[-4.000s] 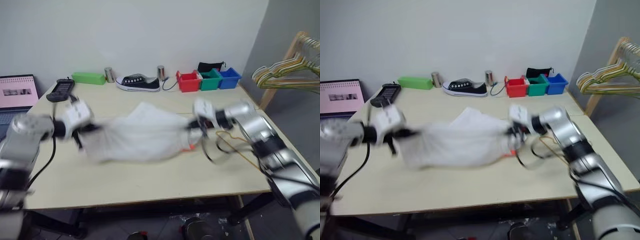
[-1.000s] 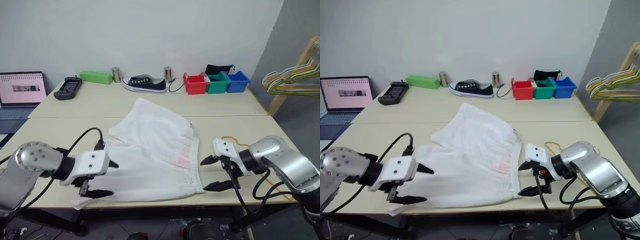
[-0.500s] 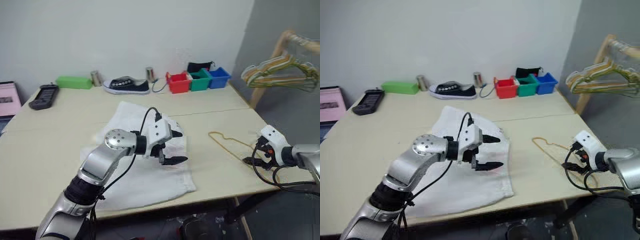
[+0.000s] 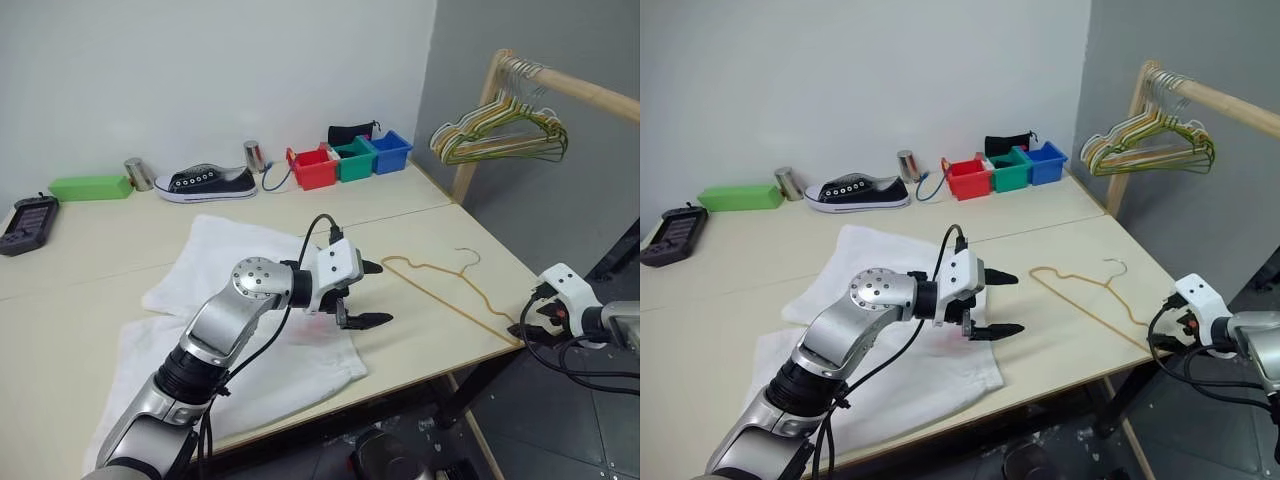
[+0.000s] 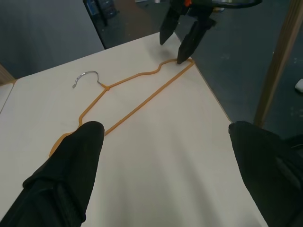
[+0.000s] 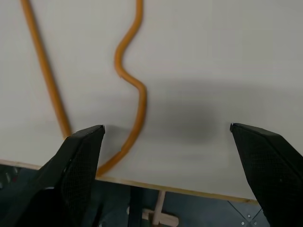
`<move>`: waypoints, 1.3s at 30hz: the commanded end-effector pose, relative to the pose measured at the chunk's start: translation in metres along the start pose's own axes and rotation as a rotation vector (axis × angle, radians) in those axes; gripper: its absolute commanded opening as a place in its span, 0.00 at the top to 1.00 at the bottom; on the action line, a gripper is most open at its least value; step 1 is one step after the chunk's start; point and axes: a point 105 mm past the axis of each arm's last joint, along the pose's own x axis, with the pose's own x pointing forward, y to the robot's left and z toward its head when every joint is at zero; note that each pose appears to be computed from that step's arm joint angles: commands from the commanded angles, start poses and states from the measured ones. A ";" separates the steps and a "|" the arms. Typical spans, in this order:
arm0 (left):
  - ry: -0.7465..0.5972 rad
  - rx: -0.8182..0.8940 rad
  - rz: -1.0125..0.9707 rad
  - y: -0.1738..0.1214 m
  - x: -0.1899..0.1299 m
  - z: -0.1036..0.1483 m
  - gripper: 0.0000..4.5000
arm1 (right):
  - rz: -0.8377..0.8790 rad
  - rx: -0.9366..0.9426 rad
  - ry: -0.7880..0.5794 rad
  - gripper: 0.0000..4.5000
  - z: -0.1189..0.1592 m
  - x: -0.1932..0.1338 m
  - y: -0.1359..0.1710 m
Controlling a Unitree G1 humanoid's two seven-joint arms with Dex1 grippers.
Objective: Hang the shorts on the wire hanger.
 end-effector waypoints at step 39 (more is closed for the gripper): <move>0.026 0.017 0.174 0.035 -0.038 0.005 0.00 | -0.027 -0.625 -0.054 1.00 0.044 0.017 -0.006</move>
